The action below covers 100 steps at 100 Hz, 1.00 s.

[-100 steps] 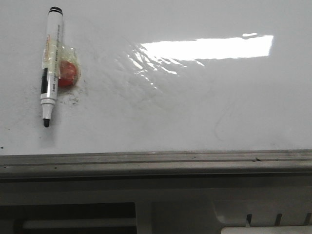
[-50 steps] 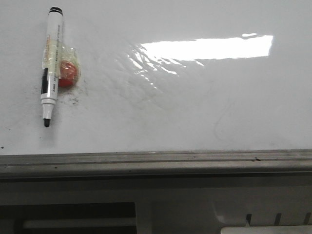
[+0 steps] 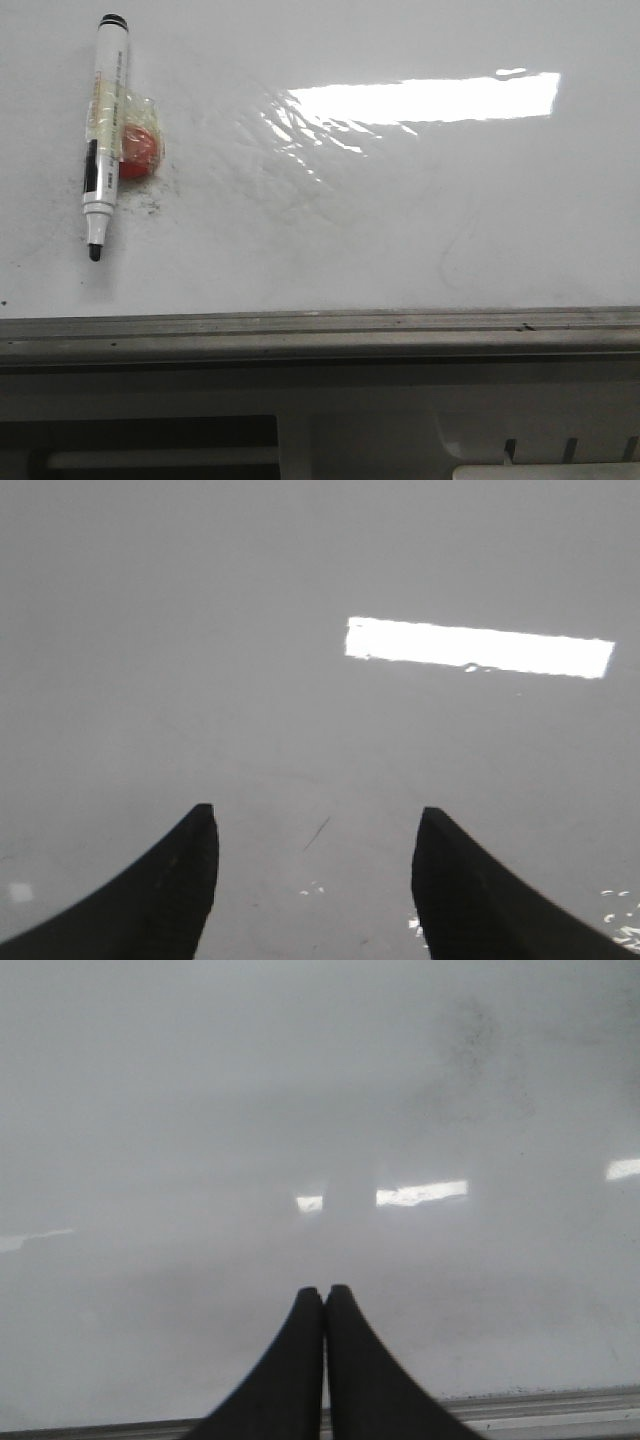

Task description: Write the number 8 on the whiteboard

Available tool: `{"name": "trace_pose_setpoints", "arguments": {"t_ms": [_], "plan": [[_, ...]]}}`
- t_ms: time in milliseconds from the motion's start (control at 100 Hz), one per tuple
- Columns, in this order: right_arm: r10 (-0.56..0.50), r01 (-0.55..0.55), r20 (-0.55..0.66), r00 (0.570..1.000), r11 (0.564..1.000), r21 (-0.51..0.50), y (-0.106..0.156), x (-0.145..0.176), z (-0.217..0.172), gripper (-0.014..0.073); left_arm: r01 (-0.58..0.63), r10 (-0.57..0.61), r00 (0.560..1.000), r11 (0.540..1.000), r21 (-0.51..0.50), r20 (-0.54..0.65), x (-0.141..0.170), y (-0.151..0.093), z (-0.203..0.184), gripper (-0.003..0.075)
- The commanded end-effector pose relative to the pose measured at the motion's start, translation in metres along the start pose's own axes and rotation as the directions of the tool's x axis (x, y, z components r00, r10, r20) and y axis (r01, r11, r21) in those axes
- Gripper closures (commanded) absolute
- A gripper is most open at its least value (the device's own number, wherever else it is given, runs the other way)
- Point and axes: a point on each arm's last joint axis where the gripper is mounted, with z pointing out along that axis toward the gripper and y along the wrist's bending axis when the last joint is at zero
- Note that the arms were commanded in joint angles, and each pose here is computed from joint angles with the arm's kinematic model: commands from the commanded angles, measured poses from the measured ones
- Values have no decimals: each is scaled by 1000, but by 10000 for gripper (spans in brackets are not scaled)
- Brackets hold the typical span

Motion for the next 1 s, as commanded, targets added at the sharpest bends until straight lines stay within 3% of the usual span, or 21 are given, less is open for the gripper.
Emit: {"name": "trace_pose_setpoints", "arguments": {"t_ms": [0,220,530,790,990], "plan": [[-1,0,86,996,1000,7,0,-17,-2,659,-18,11,994,998,61,106,-18,-6,7,310],[0,0,76,997,1000,6,0,-16,-2,659,-21,28,999,958,287,-20,-4,-33,32,311],[0,0,78,997,1000,6,0,-16,-2,658,31,57,988,832,554,-141,19,-81,45,311],[0,0,69,998,1000,5,0,-15,-2,658,105,31,977,789,605,-209,31,-111,58,312],[-1,1,60,998,1000,3,0,-14,-1,659,113,59,963,796,595,-262,45,-123,69,312]]}}
